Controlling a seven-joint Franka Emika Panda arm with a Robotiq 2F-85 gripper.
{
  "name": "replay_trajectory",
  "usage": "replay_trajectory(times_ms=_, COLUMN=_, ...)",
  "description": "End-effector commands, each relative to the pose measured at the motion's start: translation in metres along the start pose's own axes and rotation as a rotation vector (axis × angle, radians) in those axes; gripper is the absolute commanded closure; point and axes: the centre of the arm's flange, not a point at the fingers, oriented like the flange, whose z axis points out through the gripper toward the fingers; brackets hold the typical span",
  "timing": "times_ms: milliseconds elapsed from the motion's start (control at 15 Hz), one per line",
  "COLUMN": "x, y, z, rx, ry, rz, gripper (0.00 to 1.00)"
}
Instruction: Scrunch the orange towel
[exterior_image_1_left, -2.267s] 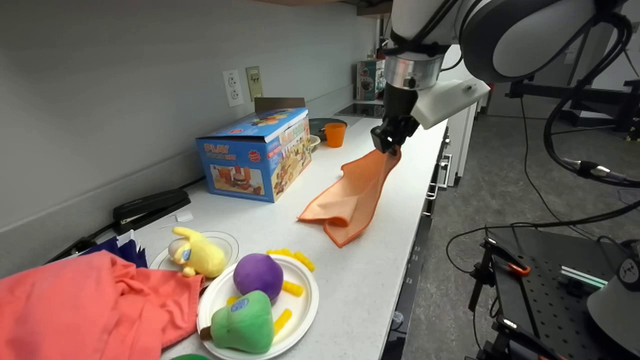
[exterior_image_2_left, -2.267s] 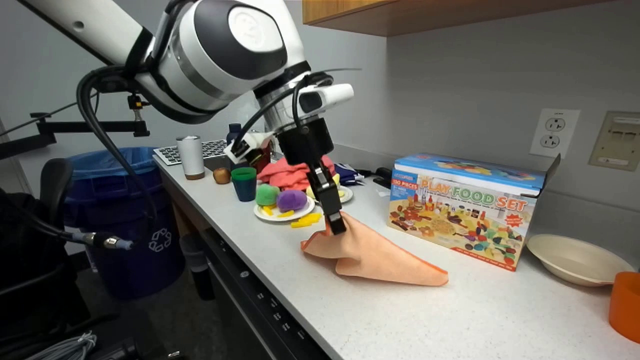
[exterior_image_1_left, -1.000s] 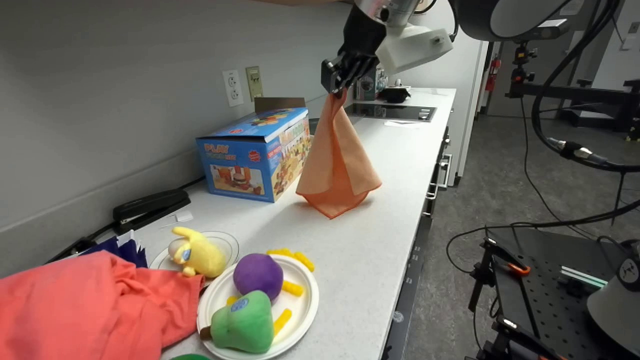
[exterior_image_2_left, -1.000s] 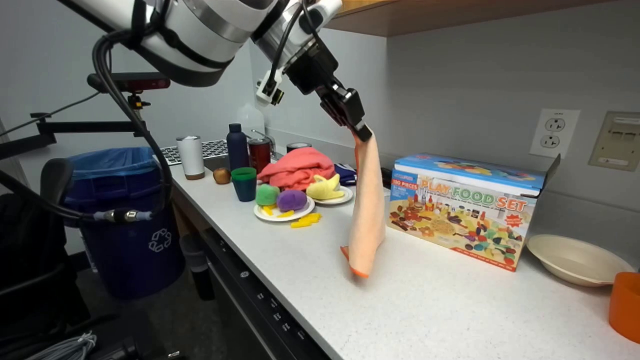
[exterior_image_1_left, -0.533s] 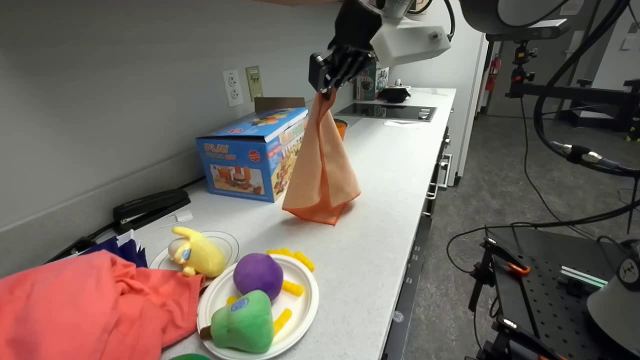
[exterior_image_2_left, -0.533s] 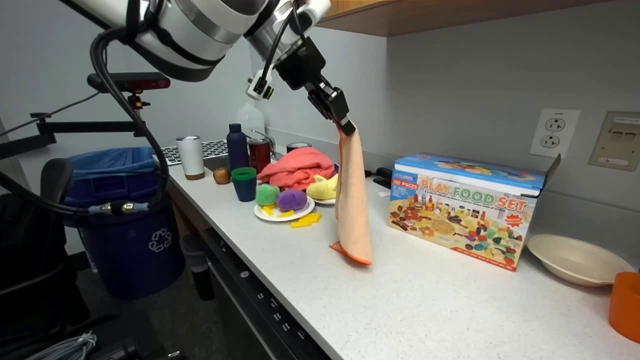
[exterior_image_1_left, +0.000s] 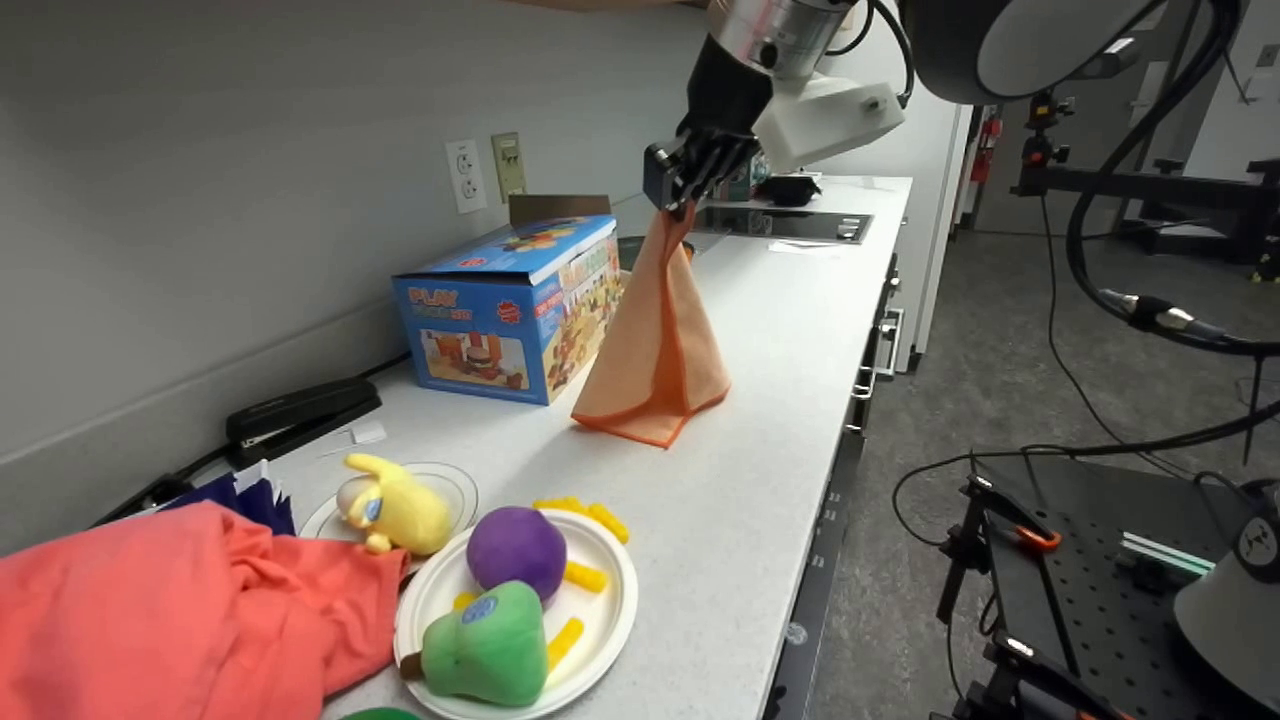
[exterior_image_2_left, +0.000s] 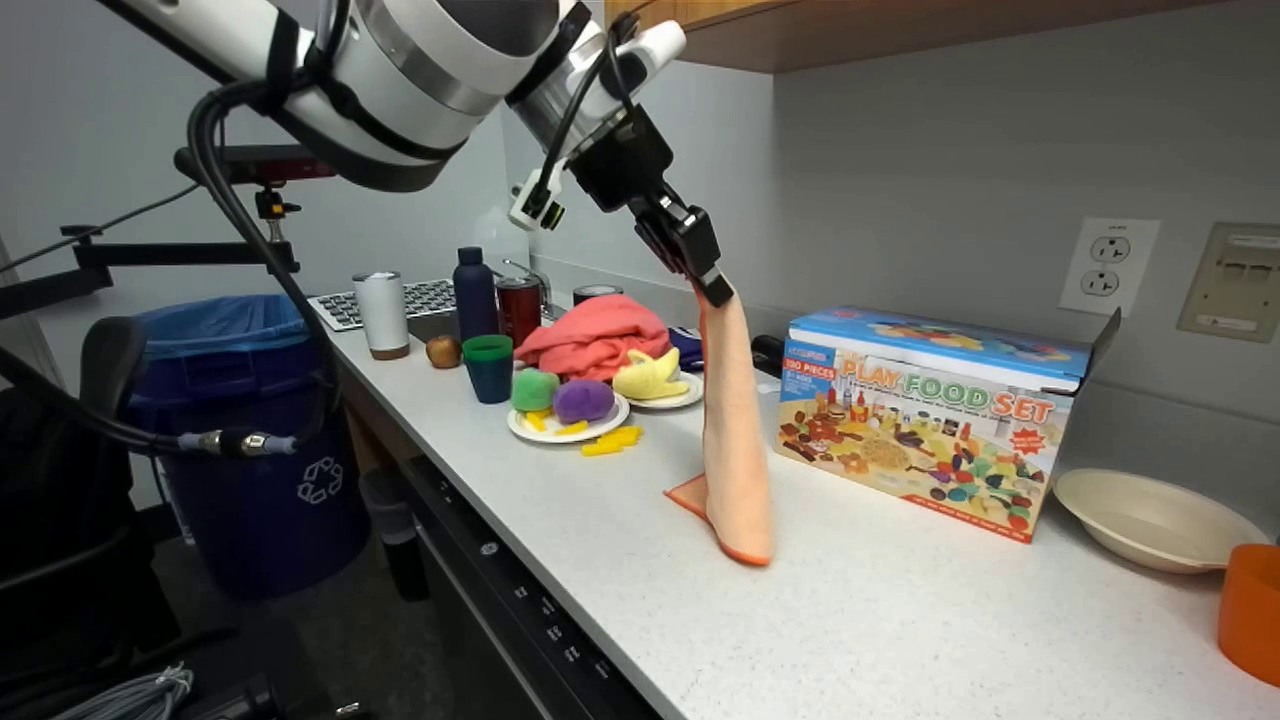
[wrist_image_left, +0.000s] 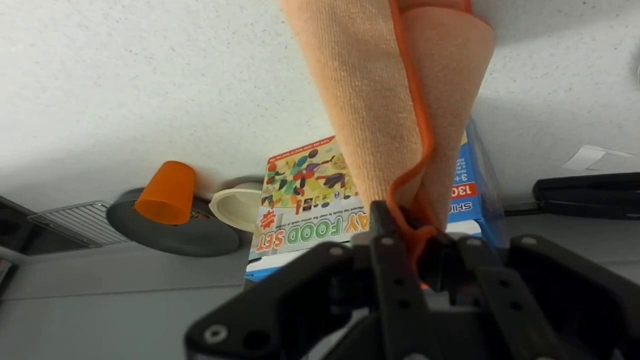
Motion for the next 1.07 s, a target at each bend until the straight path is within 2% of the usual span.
replay_trajectory(times_ms=0, x=-0.002, y=-0.006, z=-0.012, rx=0.024, ry=0.015, rz=-0.011, gripper=0.99)
replay_trajectory(times_ms=267, x=0.007, y=-0.016, z=-0.040, rx=0.071, ry=0.018, rz=-0.031, gripper=0.99)
replay_trajectory(times_ms=467, x=0.017, y=-0.023, z=-0.064, rx=0.108, ry=-0.022, rz=-0.069, gripper=0.99)
replay_trajectory(times_ms=1000, x=0.026, y=-0.025, z=-0.109, rx=0.120, ry=-0.074, rz=-0.146, gripper=0.99)
